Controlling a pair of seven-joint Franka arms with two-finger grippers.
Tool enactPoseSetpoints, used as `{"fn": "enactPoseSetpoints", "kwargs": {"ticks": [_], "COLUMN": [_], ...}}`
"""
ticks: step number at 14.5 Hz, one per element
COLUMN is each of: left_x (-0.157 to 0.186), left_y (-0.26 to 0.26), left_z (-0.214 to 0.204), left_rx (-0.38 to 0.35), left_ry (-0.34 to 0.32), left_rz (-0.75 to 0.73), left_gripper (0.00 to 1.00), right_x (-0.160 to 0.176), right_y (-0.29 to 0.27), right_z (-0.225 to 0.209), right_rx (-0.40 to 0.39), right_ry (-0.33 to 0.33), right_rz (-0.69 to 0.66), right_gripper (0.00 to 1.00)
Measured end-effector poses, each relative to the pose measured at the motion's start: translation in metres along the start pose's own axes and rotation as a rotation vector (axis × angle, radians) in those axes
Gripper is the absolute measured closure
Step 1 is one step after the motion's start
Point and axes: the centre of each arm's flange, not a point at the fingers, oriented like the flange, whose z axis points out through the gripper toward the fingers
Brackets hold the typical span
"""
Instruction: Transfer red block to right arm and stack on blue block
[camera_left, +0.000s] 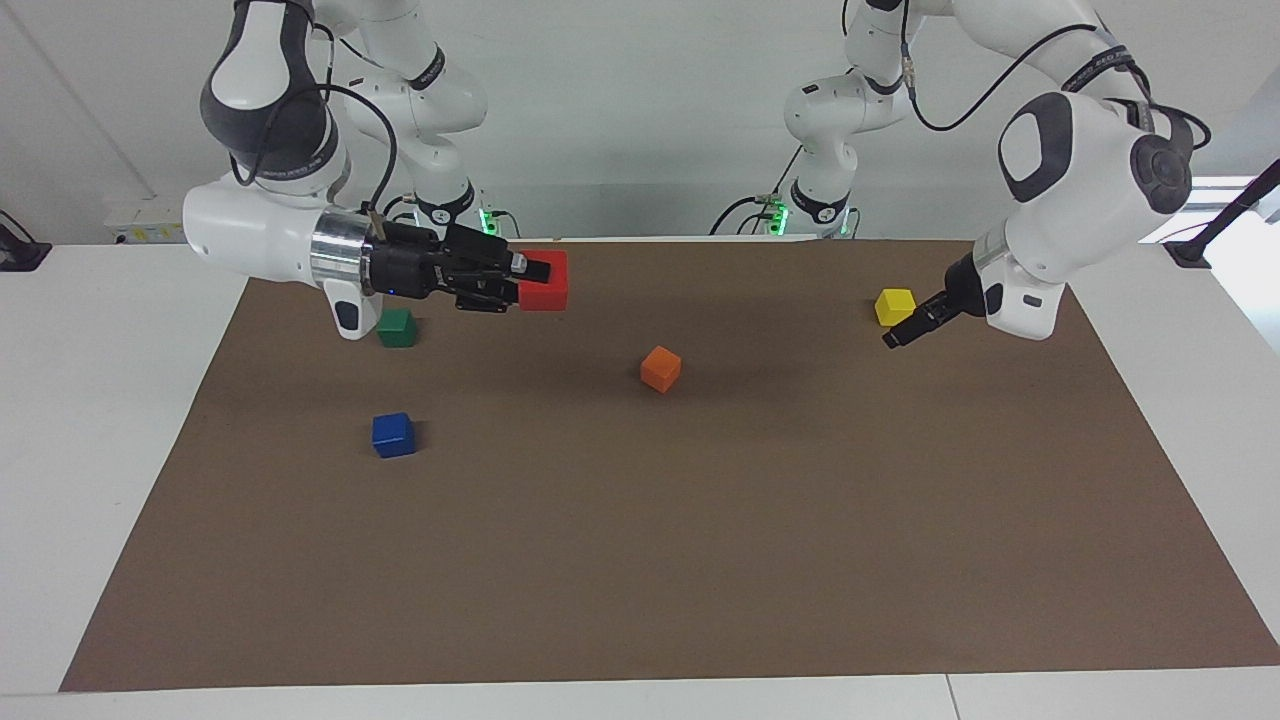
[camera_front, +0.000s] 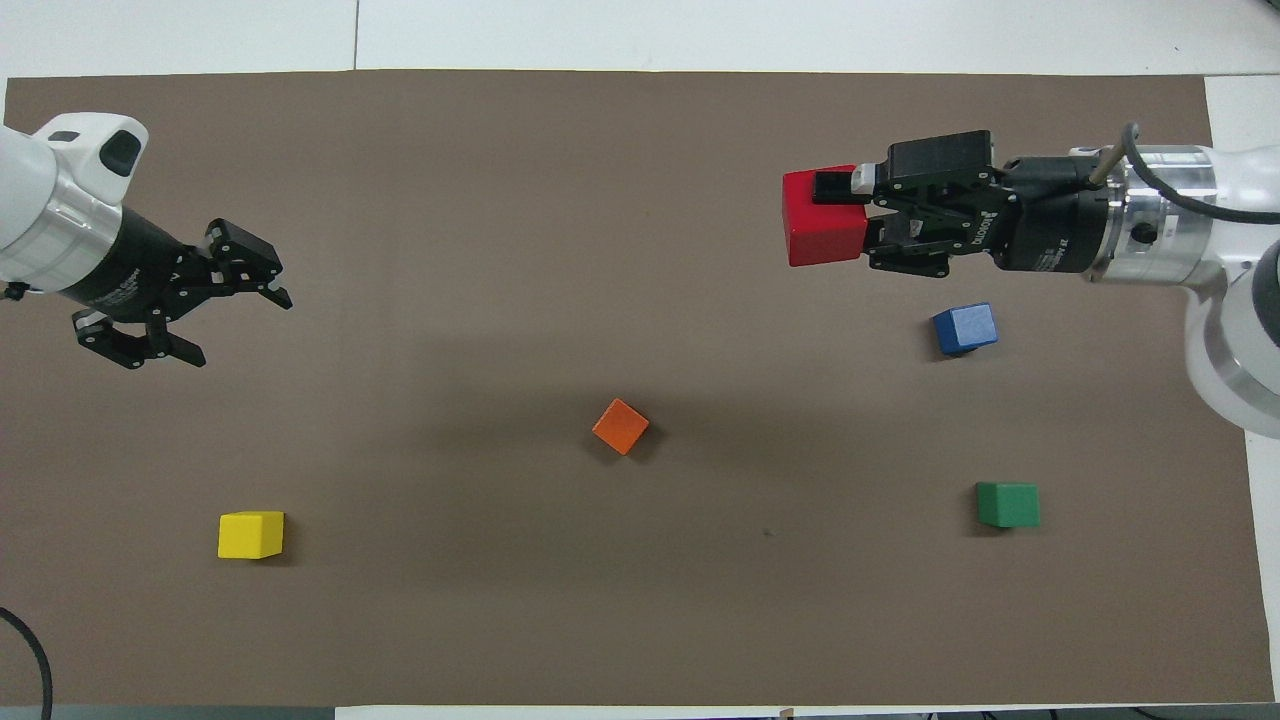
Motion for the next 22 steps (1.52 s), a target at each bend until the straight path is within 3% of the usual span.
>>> {"fn": "enactPoseSetpoints", "kwargs": {"ticks": [4, 6, 11, 16, 20, 22], "left_x": [-0.026, -0.031, -0.022, -0.019, -0.03, -0.026], "left_y": [-0.014, -0.024, -0.044, -0.045, -0.028, -0.035], "left_z": [-0.033, -0.042, -0.044, -0.055, -0.059, -0.06], "left_rx": [0.117, 0.148, 0.156, 0.132, 0.138, 0.141], "left_ry": [0.093, 0.097, 0.081, 0.12, 0.129, 0.126], "left_rz": [0.08, 0.158, 0.294, 0.313, 0.416, 0.452], "left_gripper": [0.0, 0.0, 0.0, 0.0, 0.0, 0.0], "right_x": [-0.022, -0.031, -0.043, -0.05, -0.037, -0.02], "right_y": [-0.046, -0.059, -0.043, -0.029, -0.011, 0.011], "right_z": [-0.031, -0.045, -0.069, -0.086, -0.093, -0.088], "right_rx": [-0.3, -0.462, -0.86, -1.13, -1.256, -1.279], "right_ry": [0.095, 0.122, 0.106, 0.081, 0.056, 0.063], "right_rz": [-0.03, -0.065, -0.107, -0.158, -0.261, -0.328], "right_gripper": [0.45, 0.45, 0.45, 0.45, 0.45, 0.45]}}
